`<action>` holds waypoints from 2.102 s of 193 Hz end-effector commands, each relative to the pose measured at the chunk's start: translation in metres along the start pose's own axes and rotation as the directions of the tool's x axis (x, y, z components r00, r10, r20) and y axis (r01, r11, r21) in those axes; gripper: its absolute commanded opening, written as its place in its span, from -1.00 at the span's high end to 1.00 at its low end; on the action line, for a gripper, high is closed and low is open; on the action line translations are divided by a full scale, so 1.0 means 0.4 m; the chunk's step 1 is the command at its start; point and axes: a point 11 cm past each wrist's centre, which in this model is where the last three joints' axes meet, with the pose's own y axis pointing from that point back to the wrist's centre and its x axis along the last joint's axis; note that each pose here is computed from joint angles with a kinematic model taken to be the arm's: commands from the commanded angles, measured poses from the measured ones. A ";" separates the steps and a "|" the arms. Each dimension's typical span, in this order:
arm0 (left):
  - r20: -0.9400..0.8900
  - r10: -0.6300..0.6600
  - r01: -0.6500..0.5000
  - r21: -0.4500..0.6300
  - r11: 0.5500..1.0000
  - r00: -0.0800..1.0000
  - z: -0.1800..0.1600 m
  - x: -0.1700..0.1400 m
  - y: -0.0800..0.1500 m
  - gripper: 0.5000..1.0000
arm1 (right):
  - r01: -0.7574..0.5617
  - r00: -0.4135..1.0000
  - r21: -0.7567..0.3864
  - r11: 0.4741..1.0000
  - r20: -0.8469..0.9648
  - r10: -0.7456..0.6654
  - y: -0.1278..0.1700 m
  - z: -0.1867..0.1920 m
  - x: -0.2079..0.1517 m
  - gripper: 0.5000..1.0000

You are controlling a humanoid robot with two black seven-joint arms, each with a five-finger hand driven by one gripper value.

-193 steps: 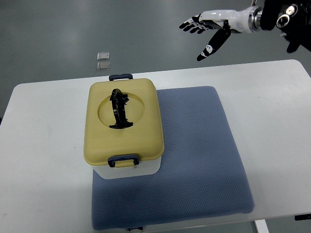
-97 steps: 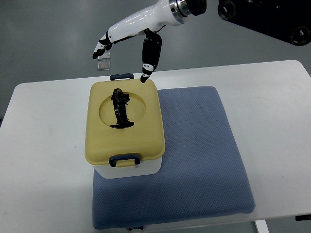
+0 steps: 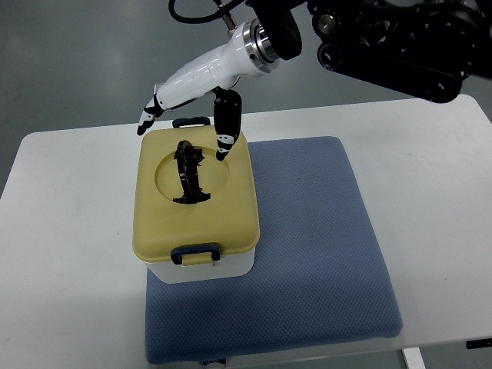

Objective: Open white storage box with right hand
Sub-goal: 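Lower the right hand and hook fingers under the black lid handle, then lift the yellow lid off the white box with the right hand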

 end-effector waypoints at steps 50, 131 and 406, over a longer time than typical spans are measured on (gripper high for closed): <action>0.002 0.000 0.000 0.001 1.000 1.000 -0.001 0.000 0.000 -1.00 | -0.019 1.000 -0.007 1.000 -0.019 0.019 -0.038 0.012 -0.028 -0.78; 0.000 0.000 0.000 0.000 1.000 1.000 0.000 0.000 0.000 -1.00 | -0.026 0.999 -0.017 1.000 -0.039 0.025 -0.075 0.012 -0.036 -0.78; 0.000 0.001 -0.001 0.000 1.000 1.000 0.000 0.001 0.000 -1.00 | -0.058 0.993 -0.036 0.998 -0.100 0.054 -0.075 0.027 -0.035 1.00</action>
